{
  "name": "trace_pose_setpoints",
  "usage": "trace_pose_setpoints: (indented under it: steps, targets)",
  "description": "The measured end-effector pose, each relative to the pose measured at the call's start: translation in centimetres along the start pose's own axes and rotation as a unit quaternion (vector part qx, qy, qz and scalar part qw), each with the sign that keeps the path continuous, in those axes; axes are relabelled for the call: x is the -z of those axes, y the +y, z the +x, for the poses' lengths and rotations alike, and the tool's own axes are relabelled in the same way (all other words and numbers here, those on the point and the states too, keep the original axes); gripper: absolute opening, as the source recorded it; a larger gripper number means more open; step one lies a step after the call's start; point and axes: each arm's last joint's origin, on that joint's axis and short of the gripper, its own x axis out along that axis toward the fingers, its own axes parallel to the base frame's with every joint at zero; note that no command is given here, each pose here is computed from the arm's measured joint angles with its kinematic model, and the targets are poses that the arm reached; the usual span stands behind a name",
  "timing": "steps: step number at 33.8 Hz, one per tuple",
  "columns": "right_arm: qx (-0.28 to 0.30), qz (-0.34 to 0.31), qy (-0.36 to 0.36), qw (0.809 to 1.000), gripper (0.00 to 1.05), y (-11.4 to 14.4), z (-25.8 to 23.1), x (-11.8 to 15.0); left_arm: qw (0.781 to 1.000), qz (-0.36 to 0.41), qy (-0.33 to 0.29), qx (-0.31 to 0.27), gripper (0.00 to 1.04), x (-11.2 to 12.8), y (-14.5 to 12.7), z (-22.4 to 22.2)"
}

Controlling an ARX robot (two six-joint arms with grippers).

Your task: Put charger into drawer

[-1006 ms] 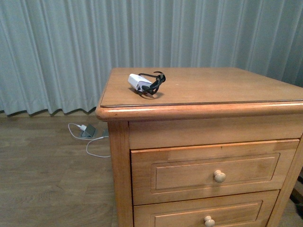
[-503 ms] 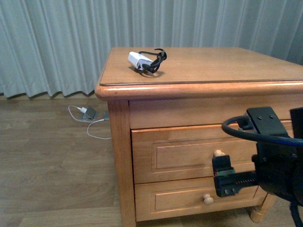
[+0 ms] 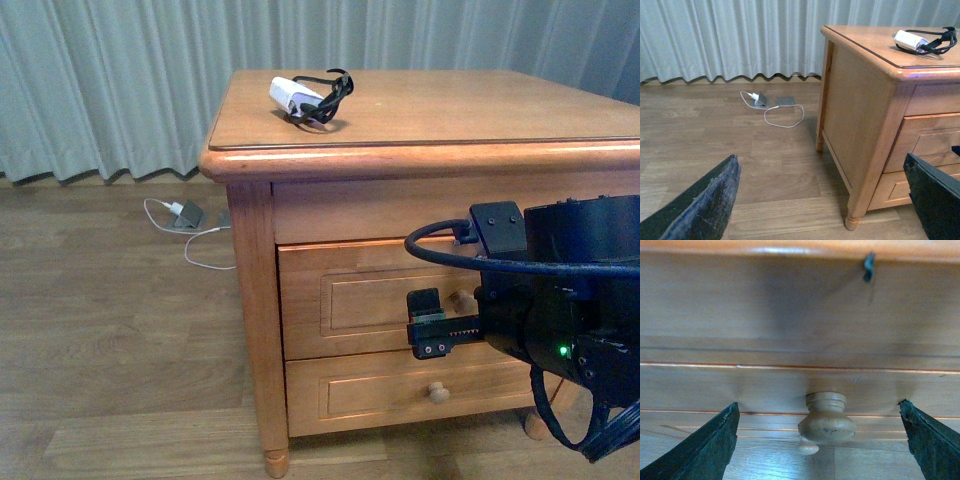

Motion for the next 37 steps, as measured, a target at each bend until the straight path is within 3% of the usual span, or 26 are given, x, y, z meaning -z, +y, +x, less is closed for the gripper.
trace_pose_setpoints:
  steps: [8, 16, 17, 27, 32, 37]
  targets:
    - [0.005, 0.004, 0.001, 1.000, 0.96, -0.34, 0.44, 0.30, 1.000, 0.000, 0.000, 0.000, 0.98, 0.00, 0.00, 0.00]
    - [0.006, 0.007, -0.004, 1.000, 0.56, -0.68, 0.48, 0.24, 1.000, 0.000, 0.000, 0.000, 0.98, 0.00, 0.00, 0.00]
    - [0.006, 0.007, -0.004, 1.000, 0.55, -0.68, 0.46, 0.27, 1.000, 0.000, 0.000, 0.000, 0.98, 0.00, 0.00, 0.00]
    - [-0.001, 0.015, -0.012, 1.000, 0.98, -0.44, 0.02, -0.01, 1.000, 0.000, 0.000, 0.000, 0.98, 0.00, 0.00, 0.00]
    - [-0.003, 0.014, -0.017, 1.000, 0.93, -0.27, -0.30, -0.38, 1.000, 0.000, 0.000, 0.000, 0.98, 0.00, 0.00, 0.00]
    - [-0.001, 0.012, -0.016, 1.000, 0.65, -0.22, -0.33, -0.40, 1.000, 0.000, 0.000, 0.000, 0.98, 0.00, 0.00, 0.00]
